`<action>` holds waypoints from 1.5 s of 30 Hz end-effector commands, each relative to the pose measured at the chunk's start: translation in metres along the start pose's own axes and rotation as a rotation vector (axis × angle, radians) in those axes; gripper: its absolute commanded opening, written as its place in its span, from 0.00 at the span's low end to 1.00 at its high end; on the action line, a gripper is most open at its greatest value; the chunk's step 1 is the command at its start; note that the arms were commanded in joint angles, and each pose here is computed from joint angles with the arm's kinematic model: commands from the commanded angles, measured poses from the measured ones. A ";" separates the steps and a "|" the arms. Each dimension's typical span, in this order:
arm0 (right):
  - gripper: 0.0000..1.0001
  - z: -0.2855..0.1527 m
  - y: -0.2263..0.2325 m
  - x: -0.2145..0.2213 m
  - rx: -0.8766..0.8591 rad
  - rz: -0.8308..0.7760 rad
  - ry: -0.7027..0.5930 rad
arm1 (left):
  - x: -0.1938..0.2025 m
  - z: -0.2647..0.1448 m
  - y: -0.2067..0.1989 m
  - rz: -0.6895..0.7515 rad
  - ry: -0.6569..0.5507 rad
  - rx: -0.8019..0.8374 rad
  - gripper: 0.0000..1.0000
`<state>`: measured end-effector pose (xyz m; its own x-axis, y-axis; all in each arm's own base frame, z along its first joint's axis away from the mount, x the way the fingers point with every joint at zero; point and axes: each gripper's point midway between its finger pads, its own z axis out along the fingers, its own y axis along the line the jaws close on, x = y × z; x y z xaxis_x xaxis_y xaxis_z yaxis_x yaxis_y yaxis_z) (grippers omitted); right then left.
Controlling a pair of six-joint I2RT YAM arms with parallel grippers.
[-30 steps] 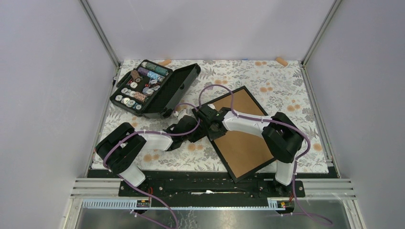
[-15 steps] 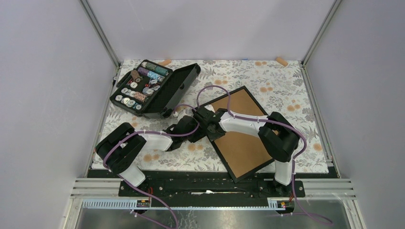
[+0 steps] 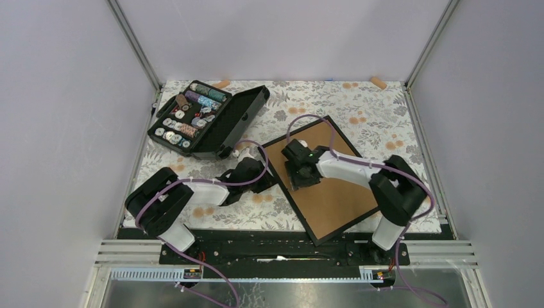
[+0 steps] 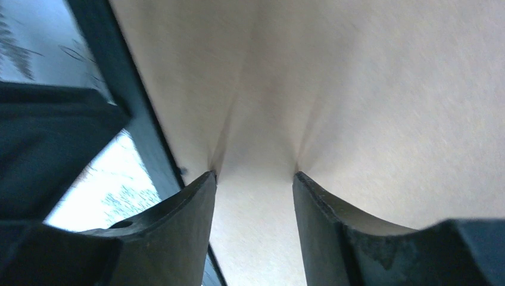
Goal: Put the photo into the frame
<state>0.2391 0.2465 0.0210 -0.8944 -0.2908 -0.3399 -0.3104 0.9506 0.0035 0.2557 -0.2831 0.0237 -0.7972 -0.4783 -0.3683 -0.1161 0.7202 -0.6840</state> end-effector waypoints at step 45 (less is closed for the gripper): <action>0.64 -0.057 0.049 0.037 -0.146 -0.046 -0.005 | -0.057 -0.090 0.040 0.037 -0.160 -0.022 0.53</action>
<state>0.1903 0.2734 0.0599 -0.8186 -0.4144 -0.3978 -0.4750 0.8777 0.0632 0.2462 -0.2214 0.1110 -0.7173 -0.4457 -0.5356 0.1067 0.6893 -0.7166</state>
